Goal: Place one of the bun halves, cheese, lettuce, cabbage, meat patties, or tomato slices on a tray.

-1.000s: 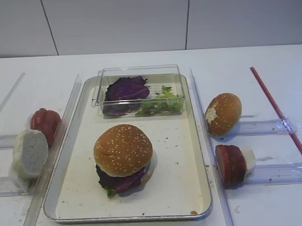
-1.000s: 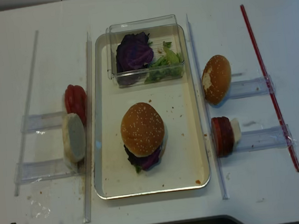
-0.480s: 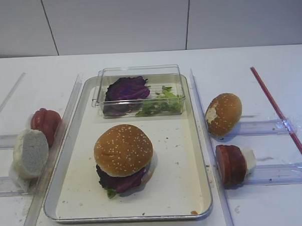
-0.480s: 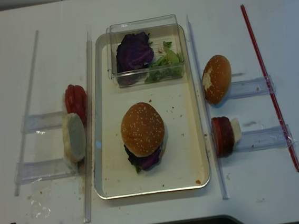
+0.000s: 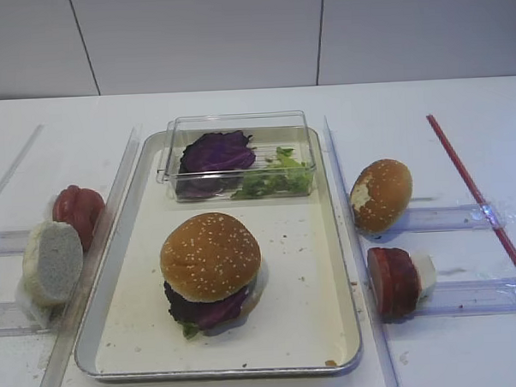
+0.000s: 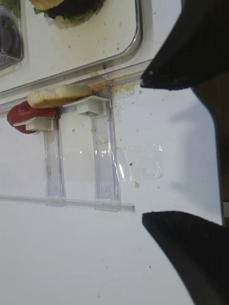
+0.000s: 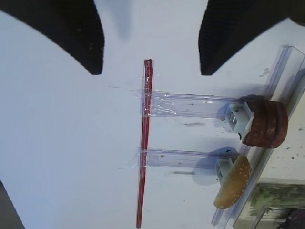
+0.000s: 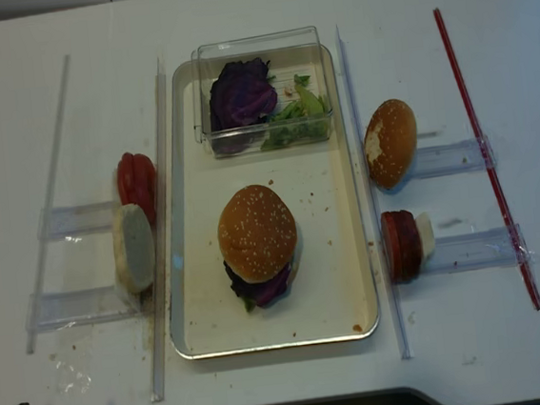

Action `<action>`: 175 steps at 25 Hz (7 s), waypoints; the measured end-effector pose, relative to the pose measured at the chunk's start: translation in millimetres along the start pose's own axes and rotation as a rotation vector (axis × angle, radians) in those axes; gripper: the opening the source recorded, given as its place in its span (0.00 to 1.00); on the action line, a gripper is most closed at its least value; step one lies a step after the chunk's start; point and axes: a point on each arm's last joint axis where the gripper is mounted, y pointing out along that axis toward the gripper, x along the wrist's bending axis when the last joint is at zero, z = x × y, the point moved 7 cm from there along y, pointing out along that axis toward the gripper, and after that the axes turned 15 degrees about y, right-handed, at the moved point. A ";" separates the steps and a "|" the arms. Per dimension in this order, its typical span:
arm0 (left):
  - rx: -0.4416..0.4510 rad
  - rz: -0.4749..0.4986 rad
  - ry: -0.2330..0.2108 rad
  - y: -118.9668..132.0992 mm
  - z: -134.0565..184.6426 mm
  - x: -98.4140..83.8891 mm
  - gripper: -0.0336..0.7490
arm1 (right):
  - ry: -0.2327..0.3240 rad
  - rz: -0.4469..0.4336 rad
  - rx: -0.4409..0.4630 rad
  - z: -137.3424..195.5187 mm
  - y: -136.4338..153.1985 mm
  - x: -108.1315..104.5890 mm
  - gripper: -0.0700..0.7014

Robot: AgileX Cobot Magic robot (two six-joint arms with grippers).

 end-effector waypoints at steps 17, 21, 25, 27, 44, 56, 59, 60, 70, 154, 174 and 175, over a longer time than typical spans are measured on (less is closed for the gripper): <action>0.001 -0.006 0.001 0.0 0.2 1.0 0.67 | 0.003 -0.002 0.001 0.2 0.1 0.2 0.68; 0.001 -0.006 0.001 0.0 0.2 1.0 0.67 | 0.003 -0.002 0.001 0.2 0.1 0.2 0.68; 0.001 -0.006 -0.001 0.0 0.2 1.0 0.67 | 0.003 -0.002 0.001 0.2 0.1 0.2 0.68; 0.001 -0.006 -0.001 0.0 0.2 1.0 0.67 | 0.003 -0.002 0.001 0.2 0.1 0.2 0.68; 0.001 -0.006 -0.001 0.0 0.2 1.0 0.67 | 0.001 -0.002 0.001 0.2 0.1 0.2 0.68; 0.001 -0.006 -0.001 0.0 0.2 1.0 0.67 | 0.003 -0.002 0.001 0.2 0.1 0.2 0.68; 0.001 -0.006 -0.001 0.0 0.2 1.0 0.67 | 0.003 -0.002 0.001 0.2 0.1 0.2 0.68; 0.001 -0.006 -0.001 0.0 0.2 1.0 0.67 | 0.003 -0.002 0.001 0.2 0.1 0.2 0.68; 0.001 -0.006 -0.001 0.0 0.2 1.0 0.67 | 0.003 -0.002 0.001 0.2 0.1 0.2 0.68; 0.001 -0.006 -0.002 0.0 0.2 1.0 0.67 | 0.005 -0.002 0.001 0.2 0.1 0.2 0.68; 0.001 -0.006 -0.002 0.0 0.2 1.0 0.67 | 0.001 -0.002 0.001 0.2 0.1 0.2 0.68; 0.001 -0.006 -0.002 0.0 0.2 1.0 0.67 | 0.001 -0.002 0.001 0.2 0.1 0.2 0.68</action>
